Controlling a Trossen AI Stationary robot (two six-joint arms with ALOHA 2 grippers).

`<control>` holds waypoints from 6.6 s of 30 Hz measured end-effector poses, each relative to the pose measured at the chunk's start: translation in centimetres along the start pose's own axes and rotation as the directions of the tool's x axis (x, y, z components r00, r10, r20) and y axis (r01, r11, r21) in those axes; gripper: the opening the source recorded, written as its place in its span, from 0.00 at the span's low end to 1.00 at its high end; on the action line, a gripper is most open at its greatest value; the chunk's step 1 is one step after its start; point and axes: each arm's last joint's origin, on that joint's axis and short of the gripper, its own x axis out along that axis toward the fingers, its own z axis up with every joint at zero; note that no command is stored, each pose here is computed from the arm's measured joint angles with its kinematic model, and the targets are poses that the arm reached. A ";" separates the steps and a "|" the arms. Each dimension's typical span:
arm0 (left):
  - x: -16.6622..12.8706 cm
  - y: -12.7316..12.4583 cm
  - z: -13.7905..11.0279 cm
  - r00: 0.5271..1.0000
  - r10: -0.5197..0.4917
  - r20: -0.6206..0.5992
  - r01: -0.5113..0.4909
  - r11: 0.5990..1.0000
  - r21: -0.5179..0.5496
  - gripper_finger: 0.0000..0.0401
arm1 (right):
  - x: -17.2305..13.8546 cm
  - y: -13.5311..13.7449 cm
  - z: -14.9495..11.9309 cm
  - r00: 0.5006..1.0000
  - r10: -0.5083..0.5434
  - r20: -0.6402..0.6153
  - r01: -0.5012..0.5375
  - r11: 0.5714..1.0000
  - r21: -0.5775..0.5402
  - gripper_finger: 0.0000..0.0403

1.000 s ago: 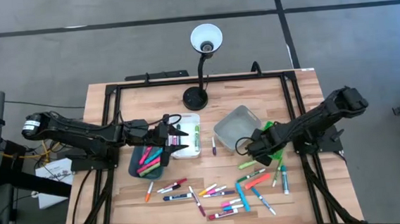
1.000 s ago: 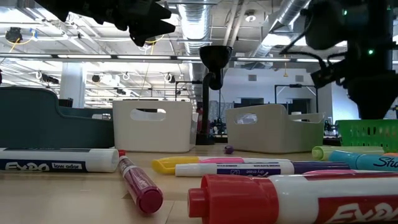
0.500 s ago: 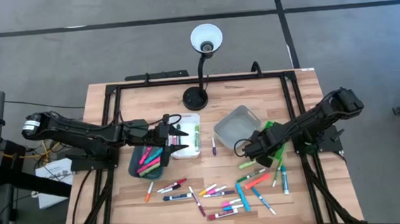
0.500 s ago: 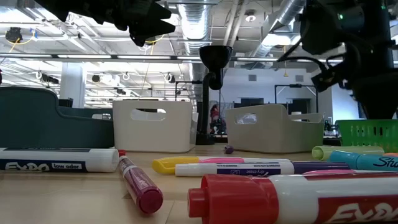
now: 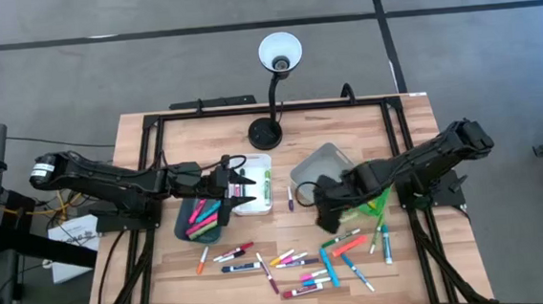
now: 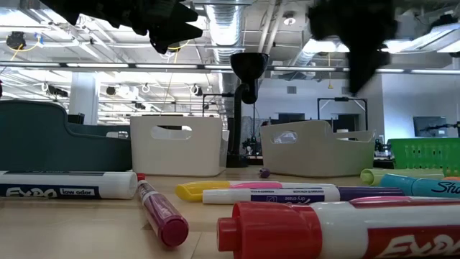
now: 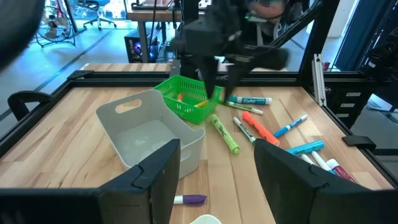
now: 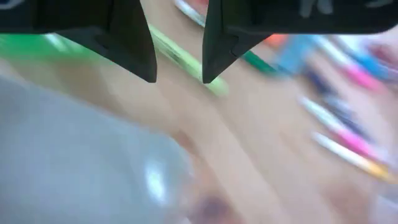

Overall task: Pick & Place Markers
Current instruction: Put the violet mini marker into the green bin

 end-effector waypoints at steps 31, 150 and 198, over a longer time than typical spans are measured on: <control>0.0 0.0 -0.3 1.000 0.001 -0.023 -0.001 1.000 0.005 0.50 | 10.3 2.8 10.2 0.971 -0.189 -0.149 0.189 0.982 -0.020 0.29; -0.9 0.3 -1.3 0.948 0.275 -0.159 -0.237 0.945 0.223 0.53 | 13.7 3.3 9.4 0.959 -0.235 -0.157 0.243 0.969 0.035 0.27; -2.0 -0.2 -0.3 0.963 0.247 -0.106 -0.221 0.953 0.208 0.53 | 14.7 1.5 9.7 0.958 -0.190 -0.214 0.154 0.973 -0.174 0.16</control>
